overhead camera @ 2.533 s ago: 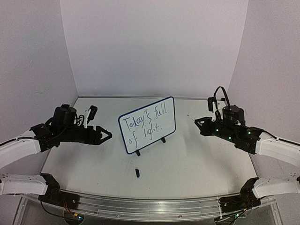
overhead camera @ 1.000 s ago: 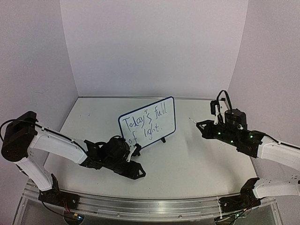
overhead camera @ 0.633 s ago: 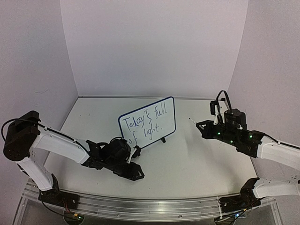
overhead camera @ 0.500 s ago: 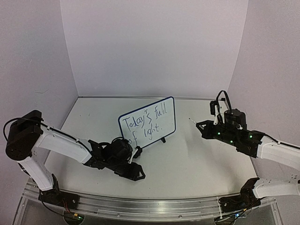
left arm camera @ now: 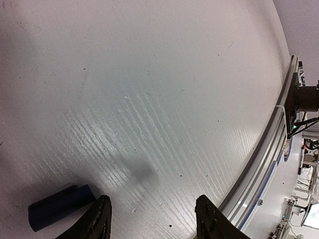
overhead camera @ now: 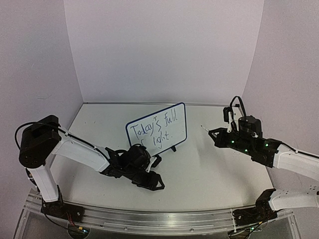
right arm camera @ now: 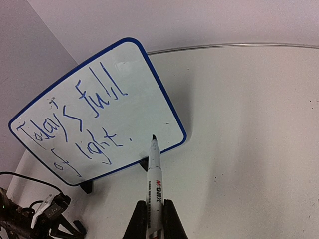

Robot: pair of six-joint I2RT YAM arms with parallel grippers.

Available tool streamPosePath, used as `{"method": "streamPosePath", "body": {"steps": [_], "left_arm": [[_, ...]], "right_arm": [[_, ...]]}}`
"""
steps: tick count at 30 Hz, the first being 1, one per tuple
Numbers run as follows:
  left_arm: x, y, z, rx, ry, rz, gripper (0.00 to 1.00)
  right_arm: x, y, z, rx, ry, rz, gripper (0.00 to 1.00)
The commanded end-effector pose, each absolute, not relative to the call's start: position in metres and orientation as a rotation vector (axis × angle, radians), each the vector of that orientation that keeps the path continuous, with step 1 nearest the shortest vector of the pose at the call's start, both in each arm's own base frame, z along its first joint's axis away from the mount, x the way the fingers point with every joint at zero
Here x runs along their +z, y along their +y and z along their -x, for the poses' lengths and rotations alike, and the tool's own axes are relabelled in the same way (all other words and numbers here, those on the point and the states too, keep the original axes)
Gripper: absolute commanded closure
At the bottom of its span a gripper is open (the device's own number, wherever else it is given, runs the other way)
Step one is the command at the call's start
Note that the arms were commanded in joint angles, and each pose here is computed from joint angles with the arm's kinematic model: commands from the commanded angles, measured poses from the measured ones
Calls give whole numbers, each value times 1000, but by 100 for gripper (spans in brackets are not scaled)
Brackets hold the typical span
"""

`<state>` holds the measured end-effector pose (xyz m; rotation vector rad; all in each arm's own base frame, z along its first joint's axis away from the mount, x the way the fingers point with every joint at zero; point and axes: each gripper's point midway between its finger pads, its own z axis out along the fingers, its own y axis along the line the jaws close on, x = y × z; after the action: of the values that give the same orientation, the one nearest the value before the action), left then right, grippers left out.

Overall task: Write a sentence on the whiteboard
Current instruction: Pick up the pen cap from the center of the board.

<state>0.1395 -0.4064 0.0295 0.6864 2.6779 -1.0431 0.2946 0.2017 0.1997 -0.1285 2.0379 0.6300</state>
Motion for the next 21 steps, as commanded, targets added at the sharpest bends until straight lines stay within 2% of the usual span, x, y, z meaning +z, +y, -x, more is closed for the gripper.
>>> {"method": "streamPosePath", "body": {"steps": [1, 10, 21], "left_arm": [[40, -422, -146, -1058, 2606, -754, 43], [99, -420, -143, -1085, 2345, -990, 43], [70, -383, -158, -842, 2391, -1087, 45]], "right_arm": [[207, 200, -298, 626, 2014, 116, 100], [207, 201, -297, 631, 2017, 115, 100], [208, 203, -297, 646, 2017, 117, 100]]}}
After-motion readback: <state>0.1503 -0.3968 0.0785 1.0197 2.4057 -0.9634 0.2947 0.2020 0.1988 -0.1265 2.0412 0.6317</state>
